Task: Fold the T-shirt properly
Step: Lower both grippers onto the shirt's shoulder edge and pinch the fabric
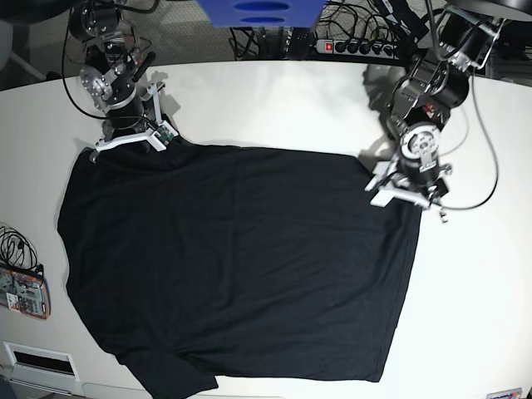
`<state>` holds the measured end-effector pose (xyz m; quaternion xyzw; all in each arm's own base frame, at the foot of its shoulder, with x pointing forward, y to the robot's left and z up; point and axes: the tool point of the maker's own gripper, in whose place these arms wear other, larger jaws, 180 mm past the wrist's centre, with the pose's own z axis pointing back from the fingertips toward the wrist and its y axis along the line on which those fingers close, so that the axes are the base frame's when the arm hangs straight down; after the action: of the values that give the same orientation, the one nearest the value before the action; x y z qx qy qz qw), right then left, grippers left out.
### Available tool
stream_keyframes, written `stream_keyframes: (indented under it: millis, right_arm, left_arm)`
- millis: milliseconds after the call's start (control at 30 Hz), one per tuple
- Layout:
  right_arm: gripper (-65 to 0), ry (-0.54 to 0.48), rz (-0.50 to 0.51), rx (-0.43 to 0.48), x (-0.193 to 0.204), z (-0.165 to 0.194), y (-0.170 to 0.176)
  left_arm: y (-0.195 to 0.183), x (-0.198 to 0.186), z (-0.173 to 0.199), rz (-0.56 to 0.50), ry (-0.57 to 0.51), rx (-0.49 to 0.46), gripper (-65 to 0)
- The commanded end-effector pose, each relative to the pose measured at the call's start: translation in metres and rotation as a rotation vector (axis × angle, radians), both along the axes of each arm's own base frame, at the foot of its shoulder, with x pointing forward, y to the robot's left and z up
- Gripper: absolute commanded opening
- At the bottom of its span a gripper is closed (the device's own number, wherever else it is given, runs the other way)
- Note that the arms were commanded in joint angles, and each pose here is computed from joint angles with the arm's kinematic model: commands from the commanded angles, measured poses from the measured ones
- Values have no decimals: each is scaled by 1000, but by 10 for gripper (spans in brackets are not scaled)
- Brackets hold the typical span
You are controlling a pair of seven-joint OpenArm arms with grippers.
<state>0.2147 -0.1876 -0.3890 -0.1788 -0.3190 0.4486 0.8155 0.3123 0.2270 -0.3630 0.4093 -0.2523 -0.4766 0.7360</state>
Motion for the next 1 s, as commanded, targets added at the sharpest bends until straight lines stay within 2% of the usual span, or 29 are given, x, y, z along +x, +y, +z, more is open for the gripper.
stream_keyframes:
  millis: [0,133,400,667,800,967]
  right_arm:
    - [-650,-60,0,-7,16,15,-4]
    - [-650,-103,18,-30,48,33,-5]
    - [-650,-209,7,-91,116,79,-16]
    - [-650,-155,-51,-100,152,60,-40]
    - [-650,-107,-78,-90,165,42,-52]
    - [-650,-77,-91,-51,185,28,-61]
  left_arm:
    - [10,11,18,33,-59,23,-650]
    - [5,35,41,38,-131,5,-650]
    - [32,69,43,106,-132,48,-650]
    - [30,102,56,163,-209,10,-650]
    - [23,121,44,158,-239,-45,-650]
    - [32,134,36,164,-297,-62,-650]
